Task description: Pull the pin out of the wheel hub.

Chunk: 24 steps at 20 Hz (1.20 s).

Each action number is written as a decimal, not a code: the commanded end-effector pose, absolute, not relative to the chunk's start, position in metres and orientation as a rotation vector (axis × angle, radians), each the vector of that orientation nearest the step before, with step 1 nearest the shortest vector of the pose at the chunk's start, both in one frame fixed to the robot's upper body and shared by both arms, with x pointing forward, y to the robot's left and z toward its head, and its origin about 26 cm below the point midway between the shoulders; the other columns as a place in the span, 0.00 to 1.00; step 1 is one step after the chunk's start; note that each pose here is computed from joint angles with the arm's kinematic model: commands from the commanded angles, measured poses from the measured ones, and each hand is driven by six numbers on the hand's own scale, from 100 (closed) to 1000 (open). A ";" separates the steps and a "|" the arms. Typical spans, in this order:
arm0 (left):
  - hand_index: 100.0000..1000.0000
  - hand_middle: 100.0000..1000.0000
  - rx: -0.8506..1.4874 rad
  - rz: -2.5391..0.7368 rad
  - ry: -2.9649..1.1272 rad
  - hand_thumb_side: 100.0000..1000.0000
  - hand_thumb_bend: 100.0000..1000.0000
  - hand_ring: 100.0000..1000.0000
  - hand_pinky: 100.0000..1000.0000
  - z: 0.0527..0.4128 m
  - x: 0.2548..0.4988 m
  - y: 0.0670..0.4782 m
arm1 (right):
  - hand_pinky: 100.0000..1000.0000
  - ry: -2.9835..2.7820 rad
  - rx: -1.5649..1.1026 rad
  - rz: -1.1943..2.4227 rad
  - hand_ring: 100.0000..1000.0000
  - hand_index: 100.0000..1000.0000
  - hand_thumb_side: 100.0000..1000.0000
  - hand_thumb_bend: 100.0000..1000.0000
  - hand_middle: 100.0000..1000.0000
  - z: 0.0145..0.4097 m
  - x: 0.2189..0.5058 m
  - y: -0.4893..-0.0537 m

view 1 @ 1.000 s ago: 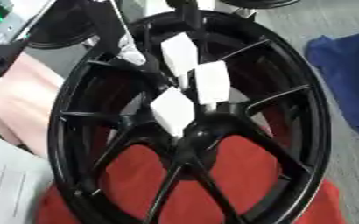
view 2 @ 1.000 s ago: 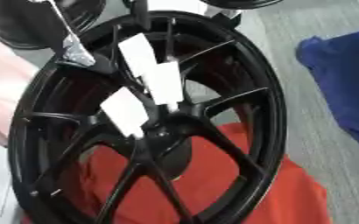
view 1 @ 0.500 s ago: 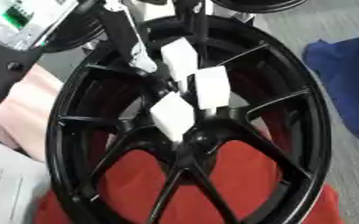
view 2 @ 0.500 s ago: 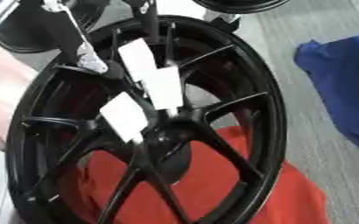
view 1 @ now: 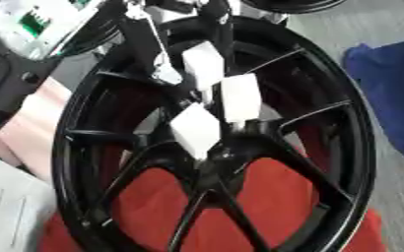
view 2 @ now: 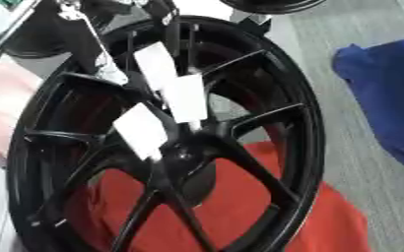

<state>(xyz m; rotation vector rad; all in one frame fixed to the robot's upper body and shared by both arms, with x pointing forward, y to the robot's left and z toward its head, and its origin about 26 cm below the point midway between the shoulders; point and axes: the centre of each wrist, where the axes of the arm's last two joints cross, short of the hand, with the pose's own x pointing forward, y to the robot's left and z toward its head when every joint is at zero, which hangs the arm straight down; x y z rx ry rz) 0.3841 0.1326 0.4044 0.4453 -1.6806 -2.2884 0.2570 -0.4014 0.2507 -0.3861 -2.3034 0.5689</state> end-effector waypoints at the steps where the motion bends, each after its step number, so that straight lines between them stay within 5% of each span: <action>1: 0.68 0.59 0.491 -2.291 -1.686 0.00 0.31 0.67 0.74 0.417 0.380 0.136 | 0.84 -2.322 -0.396 0.601 0.67 0.76 0.40 0.00 0.60 0.260 0.255 -0.400; 11: 0.70 0.62 0.527 -2.295 -1.677 0.00 0.37 0.67 0.74 0.418 0.382 0.138 | 0.85 -2.318 -0.395 0.605 0.67 0.76 0.41 0.00 0.60 0.259 0.256 -0.399; 24: 0.48 0.37 0.523 -2.242 -1.738 0.00 0.21 0.55 0.68 0.418 0.386 0.139 | 0.85 -2.310 -0.397 0.602 0.67 0.76 0.44 0.00 0.60 0.257 0.258 -0.401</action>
